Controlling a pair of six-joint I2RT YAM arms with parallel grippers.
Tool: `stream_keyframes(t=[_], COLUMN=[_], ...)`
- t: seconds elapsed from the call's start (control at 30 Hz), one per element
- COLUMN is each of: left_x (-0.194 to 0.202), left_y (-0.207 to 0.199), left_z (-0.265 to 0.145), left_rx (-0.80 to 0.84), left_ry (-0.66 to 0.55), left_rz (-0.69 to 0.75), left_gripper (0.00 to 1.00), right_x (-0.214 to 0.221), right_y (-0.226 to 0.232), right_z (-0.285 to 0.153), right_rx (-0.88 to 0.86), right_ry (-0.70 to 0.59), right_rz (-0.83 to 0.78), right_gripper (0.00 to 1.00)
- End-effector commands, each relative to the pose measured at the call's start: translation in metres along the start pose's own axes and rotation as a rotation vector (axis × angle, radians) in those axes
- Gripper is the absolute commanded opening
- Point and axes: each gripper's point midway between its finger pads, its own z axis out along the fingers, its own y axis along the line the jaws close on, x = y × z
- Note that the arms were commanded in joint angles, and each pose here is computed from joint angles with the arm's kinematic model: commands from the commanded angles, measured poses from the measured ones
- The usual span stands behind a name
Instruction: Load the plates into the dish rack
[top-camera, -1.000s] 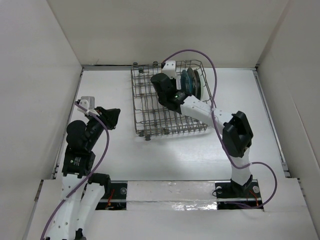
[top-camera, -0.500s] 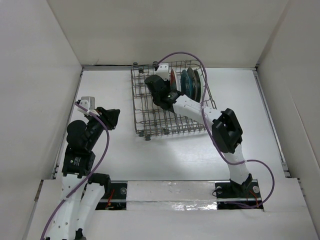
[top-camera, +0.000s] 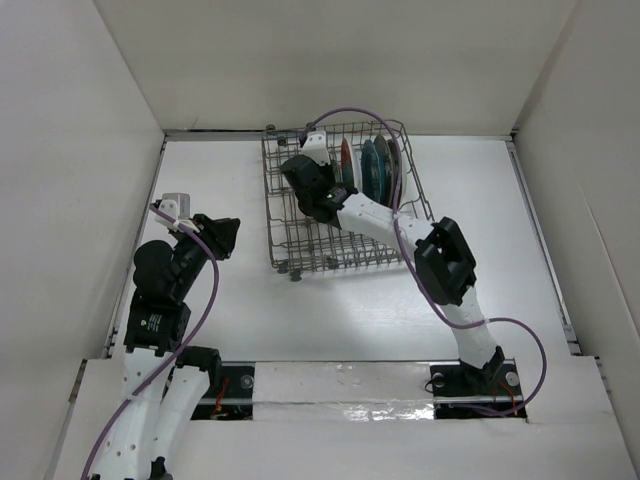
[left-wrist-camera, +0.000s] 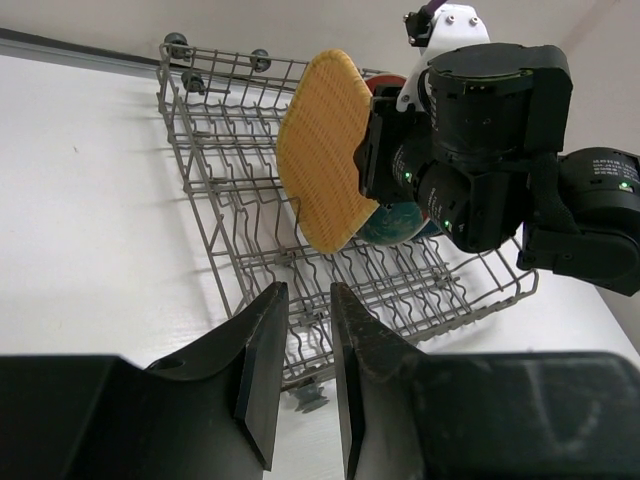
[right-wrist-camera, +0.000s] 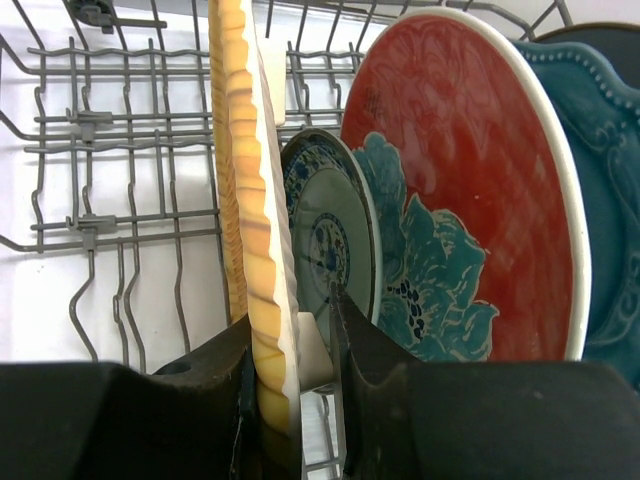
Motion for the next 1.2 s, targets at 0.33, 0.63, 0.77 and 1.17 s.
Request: stream_keyframes(t=[0.33,0.63,0.77,1.17], left_x=[-0.01,-0.007,-0.009,-0.013], left_y=[-0.004,-0.002,0.002,0.007], left_z=[0.002,0.006,0.005,0.008], left_rx=[0.017,0.011,-0.012,-0.039], left_ry=[-0.028,-0.013,-0.021,-0.033], left_rz=[0.019,0.022,0.037,0.049], left_gripper=[0.23,0.37,0.5,0.73], right_x=[-0.001,-0.051,-0.086,-0.112], right_y=[0.019,0.0,-0.013,-0.1], right_z=[-0.012,-0.044,-0.081,-0.212], right_rx=[-0.084,-0.14,-0.234,-0.558], right_ry=[-0.014,-0.095,-0.162,-0.379], right_rz=[0.17,0.239,0.267,0.469], right_gripper=[0.0,0.71,0.87,0.95])
